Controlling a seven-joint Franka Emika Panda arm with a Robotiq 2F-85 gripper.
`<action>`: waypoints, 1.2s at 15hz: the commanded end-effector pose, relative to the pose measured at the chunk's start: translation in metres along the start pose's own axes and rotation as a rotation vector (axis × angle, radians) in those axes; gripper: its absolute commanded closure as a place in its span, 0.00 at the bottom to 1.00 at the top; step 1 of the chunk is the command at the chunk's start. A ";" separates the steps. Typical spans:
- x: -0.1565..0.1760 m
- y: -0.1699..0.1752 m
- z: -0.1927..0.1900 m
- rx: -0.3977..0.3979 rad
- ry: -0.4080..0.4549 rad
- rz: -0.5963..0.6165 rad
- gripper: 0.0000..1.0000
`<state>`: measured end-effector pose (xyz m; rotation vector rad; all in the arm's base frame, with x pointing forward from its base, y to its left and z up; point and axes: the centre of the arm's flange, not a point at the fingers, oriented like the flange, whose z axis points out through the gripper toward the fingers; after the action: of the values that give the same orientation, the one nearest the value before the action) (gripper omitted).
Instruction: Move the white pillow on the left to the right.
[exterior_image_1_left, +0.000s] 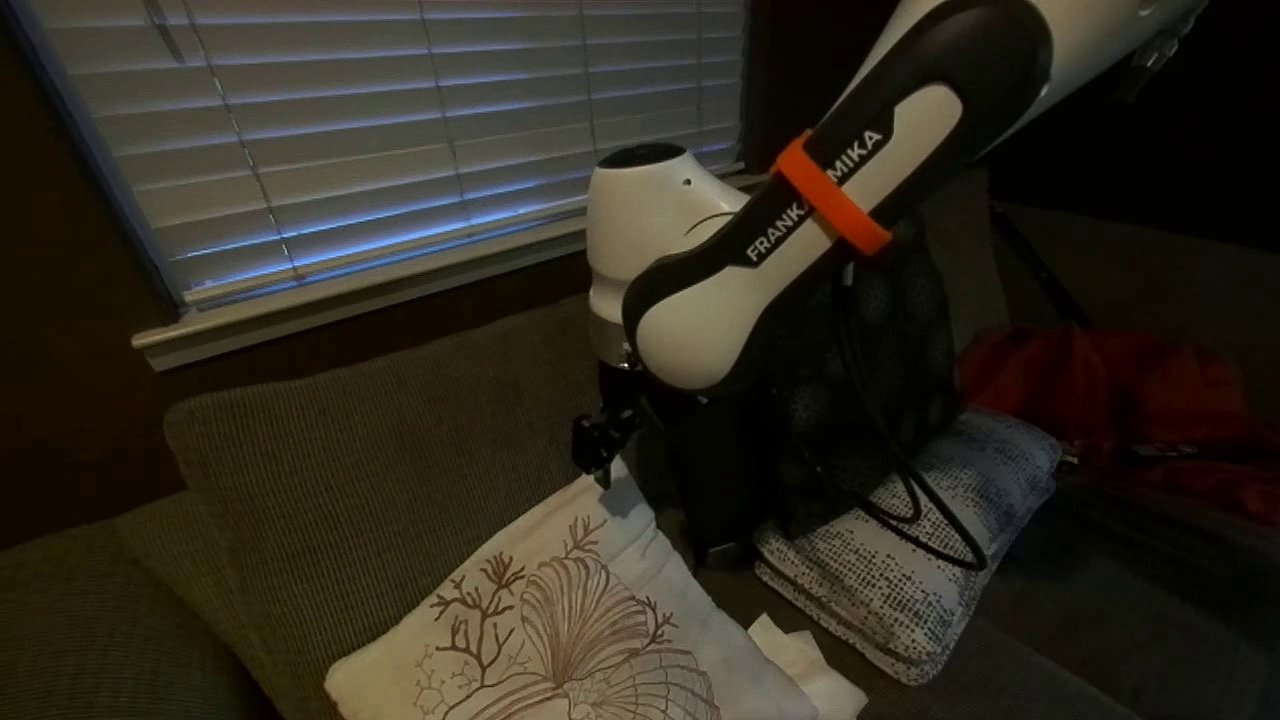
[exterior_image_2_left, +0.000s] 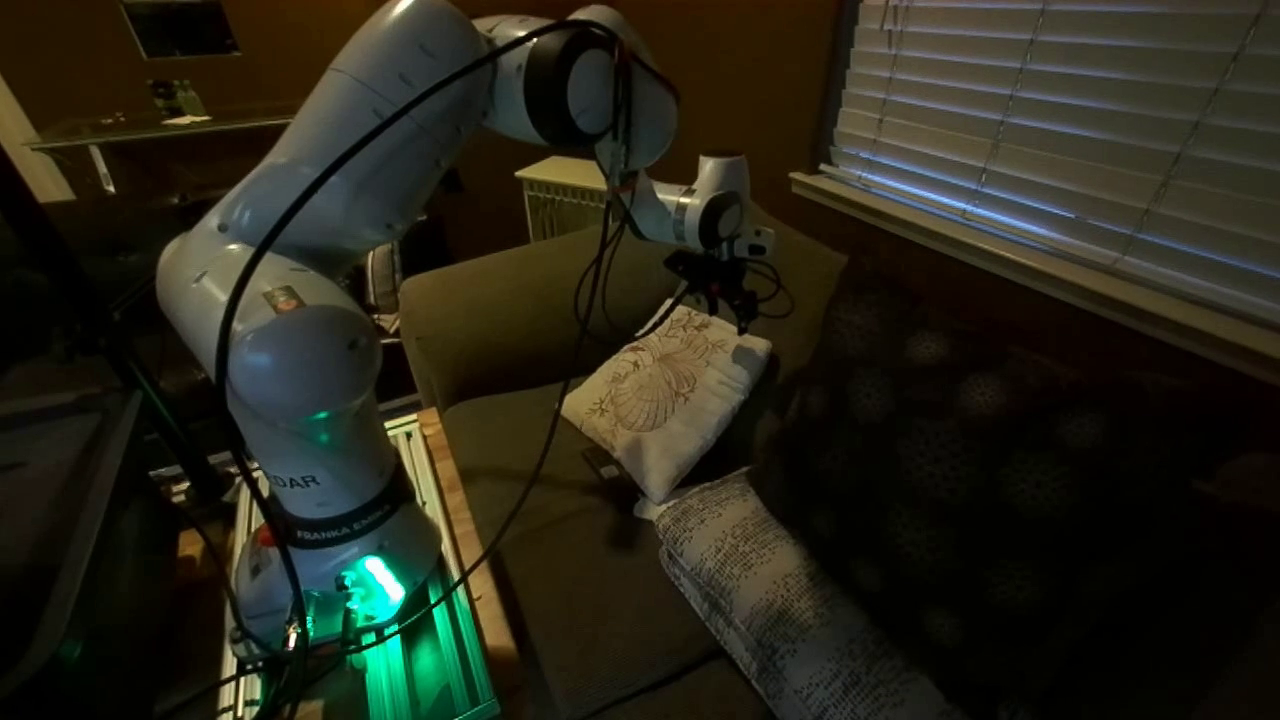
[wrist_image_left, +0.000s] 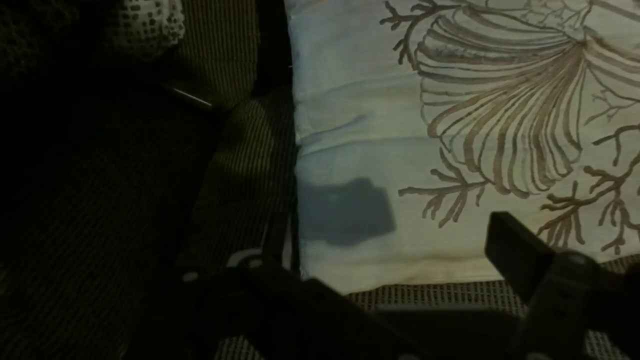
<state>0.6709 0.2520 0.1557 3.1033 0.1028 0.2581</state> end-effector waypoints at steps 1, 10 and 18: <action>0.007 0.001 0.009 0.032 0.004 0.050 0.00; 0.029 0.006 0.048 0.113 0.023 0.306 0.00; 0.049 0.003 0.071 0.084 0.016 0.363 0.00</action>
<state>0.7069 0.2398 0.1054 3.1979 -0.4087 0.3017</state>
